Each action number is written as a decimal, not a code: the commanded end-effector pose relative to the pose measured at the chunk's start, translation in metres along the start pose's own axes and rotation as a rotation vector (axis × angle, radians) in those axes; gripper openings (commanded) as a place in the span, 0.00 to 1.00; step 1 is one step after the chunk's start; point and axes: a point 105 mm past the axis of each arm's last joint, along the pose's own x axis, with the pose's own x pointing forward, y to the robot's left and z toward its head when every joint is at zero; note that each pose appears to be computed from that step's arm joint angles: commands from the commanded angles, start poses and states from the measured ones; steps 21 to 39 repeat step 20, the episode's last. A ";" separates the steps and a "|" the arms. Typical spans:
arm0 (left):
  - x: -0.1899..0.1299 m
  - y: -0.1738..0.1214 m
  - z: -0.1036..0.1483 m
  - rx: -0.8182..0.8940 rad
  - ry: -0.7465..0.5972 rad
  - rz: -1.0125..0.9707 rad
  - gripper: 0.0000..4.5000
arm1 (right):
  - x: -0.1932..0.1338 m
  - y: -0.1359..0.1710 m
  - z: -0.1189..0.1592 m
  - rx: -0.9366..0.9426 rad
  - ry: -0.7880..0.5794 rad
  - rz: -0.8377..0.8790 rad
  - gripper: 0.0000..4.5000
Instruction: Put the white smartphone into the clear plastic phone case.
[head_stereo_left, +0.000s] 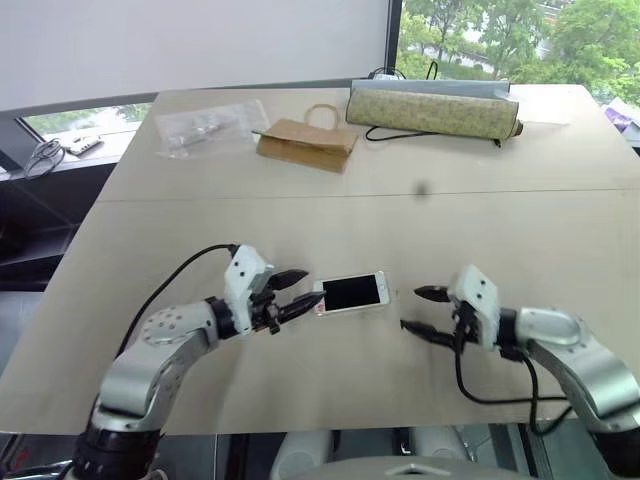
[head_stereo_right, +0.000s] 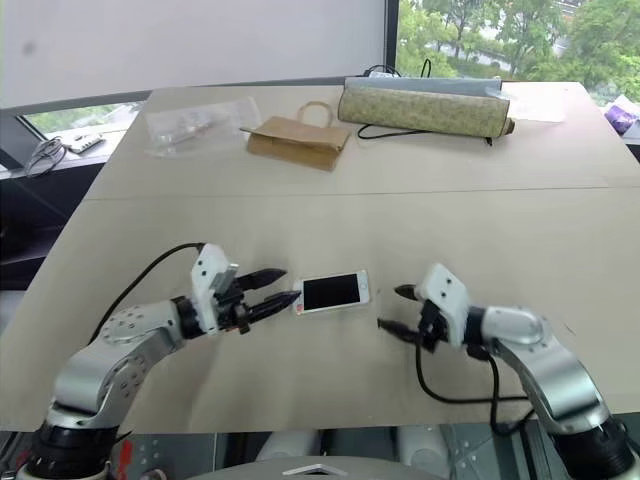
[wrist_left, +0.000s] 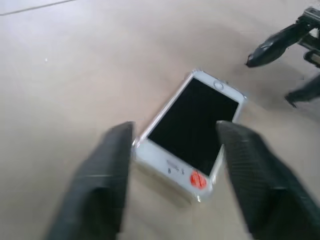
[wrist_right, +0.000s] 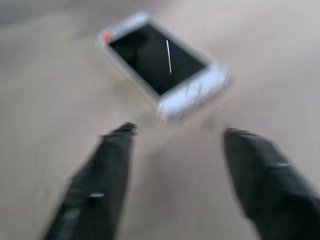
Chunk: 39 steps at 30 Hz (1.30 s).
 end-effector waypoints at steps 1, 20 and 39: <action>-0.028 0.000 0.005 0.050 0.004 0.042 0.99 | -0.032 -0.006 0.023 -0.068 -0.077 -0.126 1.00; -0.077 0.006 -0.004 0.027 0.097 0.109 0.99 | -0.087 0.003 0.018 -0.050 -0.041 -0.280 1.00; -0.077 0.006 -0.004 0.027 0.097 0.109 0.99 | -0.087 0.003 0.018 -0.050 -0.041 -0.280 1.00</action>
